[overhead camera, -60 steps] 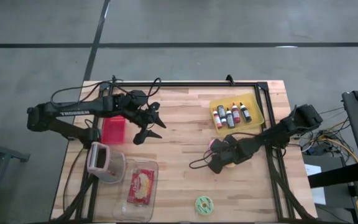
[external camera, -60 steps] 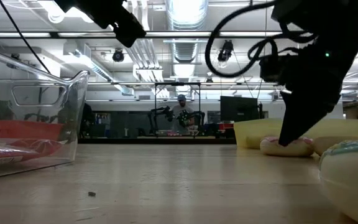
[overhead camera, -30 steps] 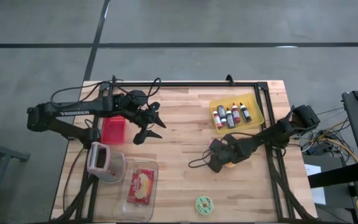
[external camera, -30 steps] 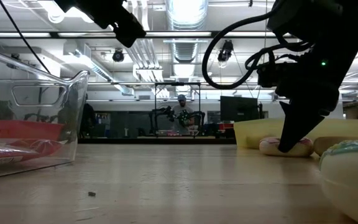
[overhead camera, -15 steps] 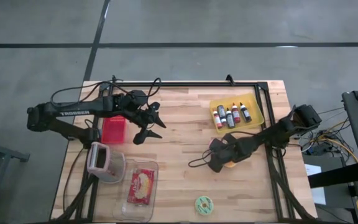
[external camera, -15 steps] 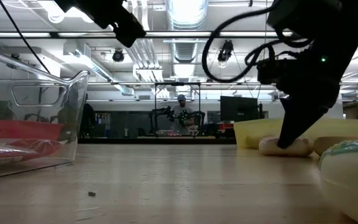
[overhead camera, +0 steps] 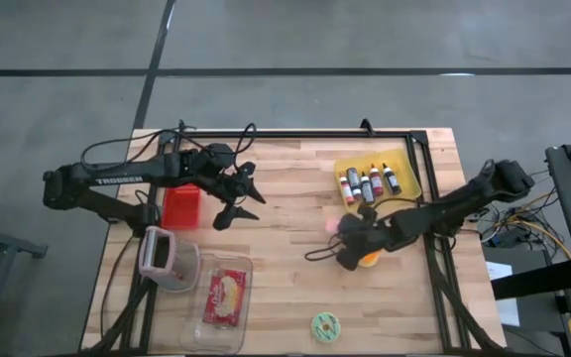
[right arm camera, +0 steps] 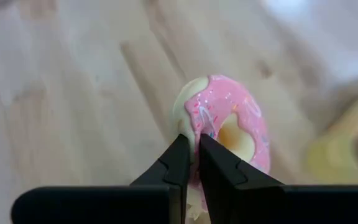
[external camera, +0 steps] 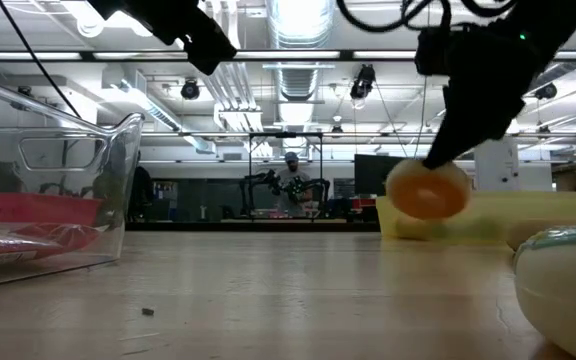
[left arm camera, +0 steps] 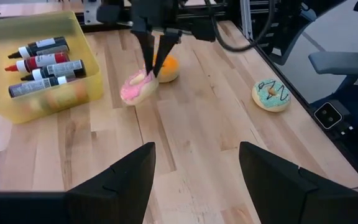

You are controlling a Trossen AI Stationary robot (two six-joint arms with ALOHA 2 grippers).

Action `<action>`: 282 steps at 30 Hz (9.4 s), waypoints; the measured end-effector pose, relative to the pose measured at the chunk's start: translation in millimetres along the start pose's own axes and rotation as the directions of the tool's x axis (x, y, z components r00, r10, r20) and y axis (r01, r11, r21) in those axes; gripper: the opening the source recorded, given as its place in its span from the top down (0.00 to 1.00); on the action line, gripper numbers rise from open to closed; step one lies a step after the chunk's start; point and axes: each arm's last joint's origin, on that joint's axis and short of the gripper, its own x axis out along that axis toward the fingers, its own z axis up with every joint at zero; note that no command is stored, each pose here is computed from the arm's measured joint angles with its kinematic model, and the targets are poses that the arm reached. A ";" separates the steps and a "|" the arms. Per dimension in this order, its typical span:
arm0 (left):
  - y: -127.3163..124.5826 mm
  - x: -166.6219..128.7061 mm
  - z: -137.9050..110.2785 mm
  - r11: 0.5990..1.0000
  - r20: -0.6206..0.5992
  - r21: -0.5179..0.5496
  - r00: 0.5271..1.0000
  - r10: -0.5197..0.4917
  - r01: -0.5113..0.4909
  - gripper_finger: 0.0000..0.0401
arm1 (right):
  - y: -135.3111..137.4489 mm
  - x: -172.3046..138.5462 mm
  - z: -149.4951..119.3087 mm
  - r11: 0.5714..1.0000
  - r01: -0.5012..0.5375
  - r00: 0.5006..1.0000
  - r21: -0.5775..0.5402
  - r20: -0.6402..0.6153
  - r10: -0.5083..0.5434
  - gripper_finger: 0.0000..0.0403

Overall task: Pick & Place Food Item
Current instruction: Put the pink donut into the red bin

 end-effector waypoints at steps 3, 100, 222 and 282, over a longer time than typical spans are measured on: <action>0.4 0.0 0.7 1.000 0.006 0.005 1.000 0.008 -0.008 0.42 | -3.7 -9.4 5.6 1.000 0.025 0.997 0.014 0.073 -0.026 0.93; 14.4 39.6 -27.3 0.927 0.474 0.306 0.879 0.050 -0.217 0.42 | 7.0 -13.7 101.2 0.879 -0.128 0.590 -0.459 0.677 0.440 0.93; -17.2 -80.1 -53.7 0.434 -0.170 -0.145 0.455 0.874 -0.889 0.82 | 1.0 -20.7 96.8 0.890 -0.175 0.657 -0.422 0.623 0.424 0.33; -22.0 -37.6 -129.7 0.439 -0.938 -0.110 0.240 0.251 -0.891 0.82 | 0.8 -18.3 94.8 0.890 -0.181 0.678 -0.417 0.603 0.421 0.30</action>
